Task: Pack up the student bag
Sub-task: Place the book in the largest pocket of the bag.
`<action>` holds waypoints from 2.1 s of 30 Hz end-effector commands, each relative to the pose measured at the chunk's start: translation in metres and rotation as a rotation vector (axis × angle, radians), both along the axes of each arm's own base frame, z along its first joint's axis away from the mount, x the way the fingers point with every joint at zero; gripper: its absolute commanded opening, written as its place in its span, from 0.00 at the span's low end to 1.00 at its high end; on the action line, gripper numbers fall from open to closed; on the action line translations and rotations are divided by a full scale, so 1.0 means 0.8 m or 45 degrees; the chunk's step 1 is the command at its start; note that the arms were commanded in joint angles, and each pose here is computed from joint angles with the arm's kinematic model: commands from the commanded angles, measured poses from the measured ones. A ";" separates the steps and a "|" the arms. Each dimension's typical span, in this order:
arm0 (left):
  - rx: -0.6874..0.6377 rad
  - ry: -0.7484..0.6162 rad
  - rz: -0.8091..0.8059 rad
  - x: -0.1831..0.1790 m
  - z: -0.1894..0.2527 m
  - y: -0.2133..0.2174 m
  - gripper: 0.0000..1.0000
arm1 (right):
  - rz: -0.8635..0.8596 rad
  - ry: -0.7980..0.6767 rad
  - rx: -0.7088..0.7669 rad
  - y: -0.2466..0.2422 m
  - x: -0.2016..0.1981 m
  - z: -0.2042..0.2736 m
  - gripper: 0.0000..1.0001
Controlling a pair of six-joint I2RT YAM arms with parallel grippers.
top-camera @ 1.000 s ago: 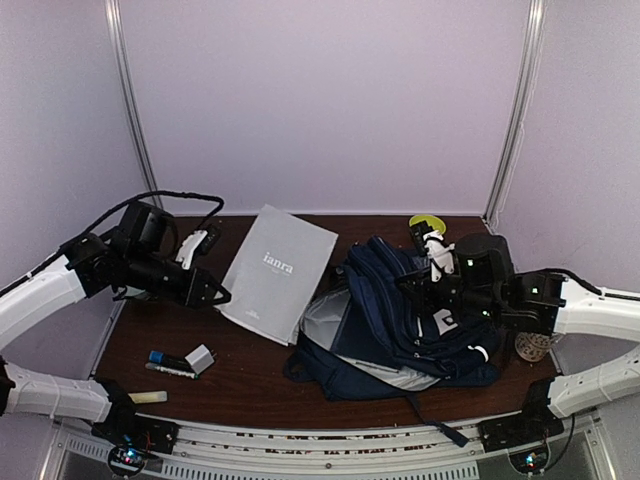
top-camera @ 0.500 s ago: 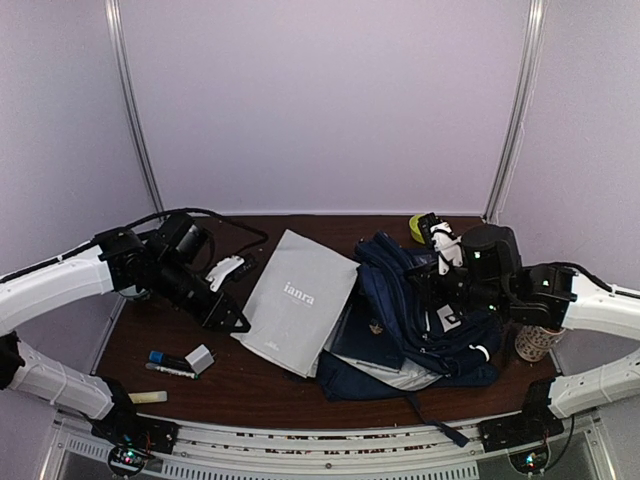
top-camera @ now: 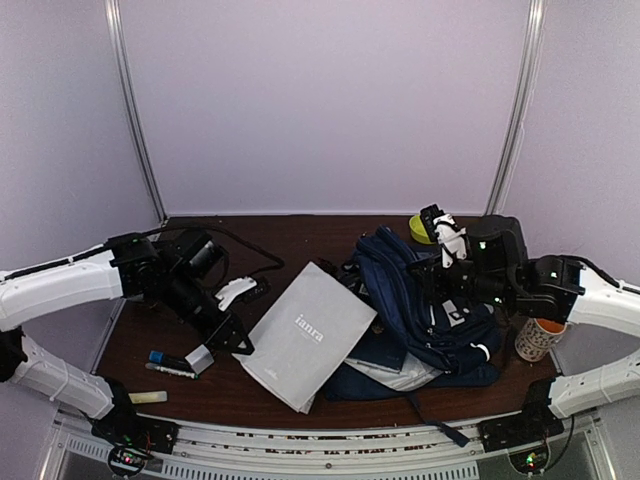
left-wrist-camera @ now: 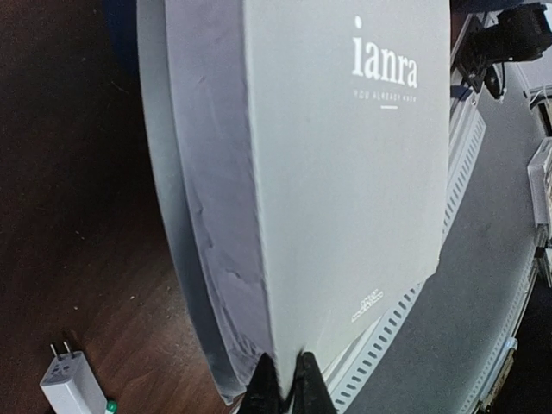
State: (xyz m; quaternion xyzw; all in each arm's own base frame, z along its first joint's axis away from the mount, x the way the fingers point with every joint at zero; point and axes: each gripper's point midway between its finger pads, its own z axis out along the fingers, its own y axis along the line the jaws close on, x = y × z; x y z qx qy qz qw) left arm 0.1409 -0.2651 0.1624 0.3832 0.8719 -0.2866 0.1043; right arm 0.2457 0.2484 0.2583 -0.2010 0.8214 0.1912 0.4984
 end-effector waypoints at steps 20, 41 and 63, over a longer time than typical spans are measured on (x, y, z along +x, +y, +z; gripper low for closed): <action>0.058 0.253 -0.209 -0.002 -0.001 -0.099 0.00 | 0.301 -0.203 0.203 0.030 -0.031 0.113 0.00; 0.121 0.230 -0.095 0.041 0.003 -0.154 0.00 | 0.347 -0.191 0.218 0.030 -0.041 0.114 0.00; -0.064 -0.298 -0.146 0.030 0.036 -0.119 0.56 | 0.294 -0.181 0.262 0.024 -0.038 0.113 0.00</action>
